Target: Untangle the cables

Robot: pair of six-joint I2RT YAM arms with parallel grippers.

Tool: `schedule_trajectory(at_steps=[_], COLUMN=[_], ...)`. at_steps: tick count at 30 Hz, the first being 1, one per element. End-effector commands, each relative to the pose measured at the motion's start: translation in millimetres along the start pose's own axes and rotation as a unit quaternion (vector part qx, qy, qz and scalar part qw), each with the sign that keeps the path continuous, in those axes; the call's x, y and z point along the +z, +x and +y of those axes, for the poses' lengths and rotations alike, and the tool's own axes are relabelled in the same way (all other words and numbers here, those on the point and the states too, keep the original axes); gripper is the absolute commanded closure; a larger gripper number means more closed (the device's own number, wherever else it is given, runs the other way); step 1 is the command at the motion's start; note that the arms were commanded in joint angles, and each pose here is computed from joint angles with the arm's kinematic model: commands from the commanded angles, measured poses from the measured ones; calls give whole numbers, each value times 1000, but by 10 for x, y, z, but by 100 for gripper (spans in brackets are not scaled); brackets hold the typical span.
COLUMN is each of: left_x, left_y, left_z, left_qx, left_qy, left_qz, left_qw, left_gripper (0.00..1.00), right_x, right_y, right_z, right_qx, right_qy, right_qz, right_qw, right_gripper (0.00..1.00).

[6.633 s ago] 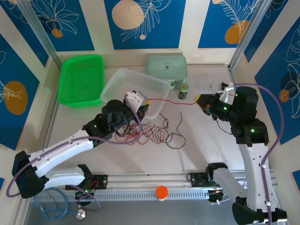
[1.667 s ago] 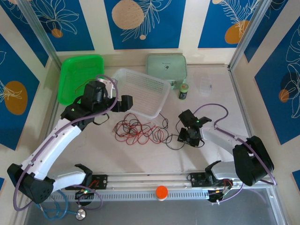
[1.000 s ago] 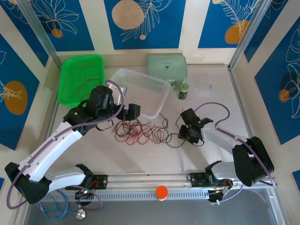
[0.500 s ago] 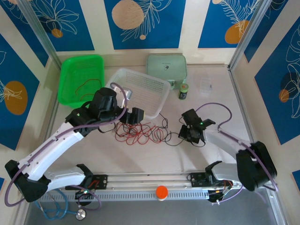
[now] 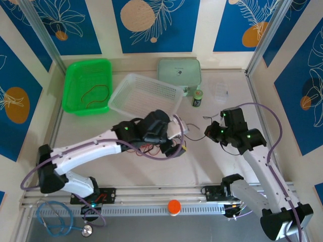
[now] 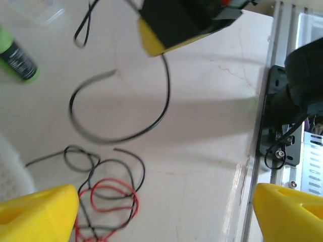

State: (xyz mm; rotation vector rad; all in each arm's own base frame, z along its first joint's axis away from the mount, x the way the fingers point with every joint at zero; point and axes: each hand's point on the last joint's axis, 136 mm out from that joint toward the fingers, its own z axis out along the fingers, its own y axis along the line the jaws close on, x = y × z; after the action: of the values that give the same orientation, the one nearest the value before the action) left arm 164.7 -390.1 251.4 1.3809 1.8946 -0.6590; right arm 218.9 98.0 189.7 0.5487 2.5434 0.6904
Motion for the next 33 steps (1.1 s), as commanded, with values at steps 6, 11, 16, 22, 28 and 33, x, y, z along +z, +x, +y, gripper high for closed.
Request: schedule_trajectory(at_steps=[6, 11, 16, 22, 28, 33], left_x=[209, 405, 631, 773, 755, 662], left_y=[-395, -247, -115, -45, -44, -74], left_z=[-52, -123, -68, 120, 247, 259], left_qx=[120, 175, 222, 247, 238, 225], left_qy=[-68, -50, -66, -116, -155, -162], left_qz=[-67, -41, -9, 16, 19, 4], left_qw=[988, 982, 973, 962, 959, 961], left_gripper=[8, 3, 3, 7, 61, 100], right_x=[-195, -220, -257, -309, -316, -297], right_y=[91, 102, 106, 86, 71, 62], right_z=[227, 267, 303, 321, 300, 297], right_qx=[4, 5, 10, 12, 20, 27], right_qy=[-58, -69, -81, -87, -88, -95], right_qz=[35, 41, 43, 42, 42, 43], right_qw=[998, 997, 996, 995, 995, 994], right_gripper=[100, 100, 100, 100, 100, 100])
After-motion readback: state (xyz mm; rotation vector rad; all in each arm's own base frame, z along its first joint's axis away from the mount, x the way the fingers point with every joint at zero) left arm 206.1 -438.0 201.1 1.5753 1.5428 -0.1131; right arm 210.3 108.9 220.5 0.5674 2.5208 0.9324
